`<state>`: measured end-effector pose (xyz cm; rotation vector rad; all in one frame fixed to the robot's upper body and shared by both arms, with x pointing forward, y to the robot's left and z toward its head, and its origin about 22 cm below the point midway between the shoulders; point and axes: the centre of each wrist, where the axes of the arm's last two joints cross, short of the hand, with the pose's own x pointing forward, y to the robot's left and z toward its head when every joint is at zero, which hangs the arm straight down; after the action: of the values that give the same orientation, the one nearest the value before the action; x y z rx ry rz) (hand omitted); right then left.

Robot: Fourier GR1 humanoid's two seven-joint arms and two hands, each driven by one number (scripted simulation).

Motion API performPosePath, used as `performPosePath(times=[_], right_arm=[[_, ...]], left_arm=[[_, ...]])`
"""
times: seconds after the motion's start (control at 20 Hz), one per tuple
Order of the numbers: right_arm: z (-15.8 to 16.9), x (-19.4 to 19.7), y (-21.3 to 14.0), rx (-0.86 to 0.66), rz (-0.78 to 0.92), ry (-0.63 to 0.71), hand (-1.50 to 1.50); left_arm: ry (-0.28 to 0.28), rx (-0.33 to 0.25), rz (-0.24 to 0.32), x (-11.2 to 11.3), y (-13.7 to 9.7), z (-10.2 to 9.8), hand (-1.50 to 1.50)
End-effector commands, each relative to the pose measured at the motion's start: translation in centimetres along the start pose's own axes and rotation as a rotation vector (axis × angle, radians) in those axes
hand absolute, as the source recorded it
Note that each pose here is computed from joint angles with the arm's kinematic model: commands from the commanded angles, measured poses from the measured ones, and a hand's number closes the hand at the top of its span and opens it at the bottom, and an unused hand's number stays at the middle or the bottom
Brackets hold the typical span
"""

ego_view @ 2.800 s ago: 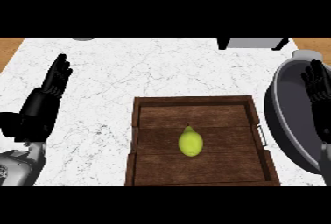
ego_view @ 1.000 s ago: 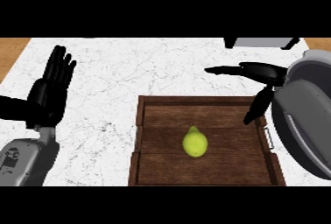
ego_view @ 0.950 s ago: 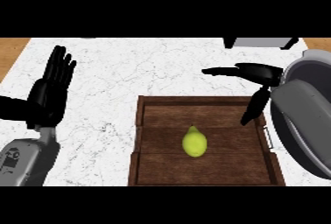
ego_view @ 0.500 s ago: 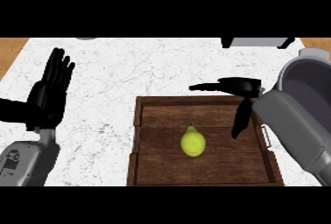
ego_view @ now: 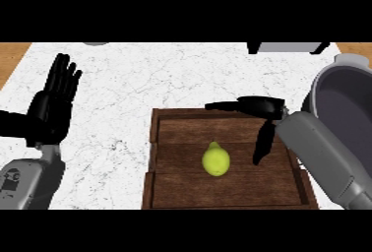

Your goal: Pick the pear from the tray and place it in the pot

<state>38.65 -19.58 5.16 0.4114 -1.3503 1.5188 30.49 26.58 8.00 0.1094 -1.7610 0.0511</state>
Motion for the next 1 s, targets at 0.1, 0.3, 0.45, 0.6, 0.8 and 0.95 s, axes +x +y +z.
performPosePath(times=[0.1, 0.3, 0.45, 0.6, 0.8, 0.95], right_arm=[[-1.9, 1.5, 2.9, 0.043, 0.038, 0.013, -1.50], [-1.9, 0.1, 3.9, 0.052, 0.050, 0.066, -1.50], [-3.1, 0.3, 4.4, 0.057, 0.029, 0.047, -1.50], [-3.9, 0.1, 5.1, 0.055, 0.029, 0.043, -1.50], [-5.8, -0.3, 5.4, 0.073, 0.024, 0.016, -1.50], [-6.5, -0.1, 6.5, 0.090, 0.034, 0.011, -1.50]], left_arm=[[0.009, -0.004, -0.006, 0.4, 0.3, 0.2, 0.00], [0.010, 0.002, 0.001, -1.2, 0.2, 0.6, 0.00], [0.002, -0.008, 0.006, -0.7, -0.4, 0.3, 0.00], [0.010, 0.002, -0.014, 0.3, -0.1, 1.4, 0.00], [-0.007, -0.018, -0.006, 0.6, 0.3, 1.4, 0.00], [0.001, -0.013, 0.000, -2.0, 0.4, -0.1, 0.00]])
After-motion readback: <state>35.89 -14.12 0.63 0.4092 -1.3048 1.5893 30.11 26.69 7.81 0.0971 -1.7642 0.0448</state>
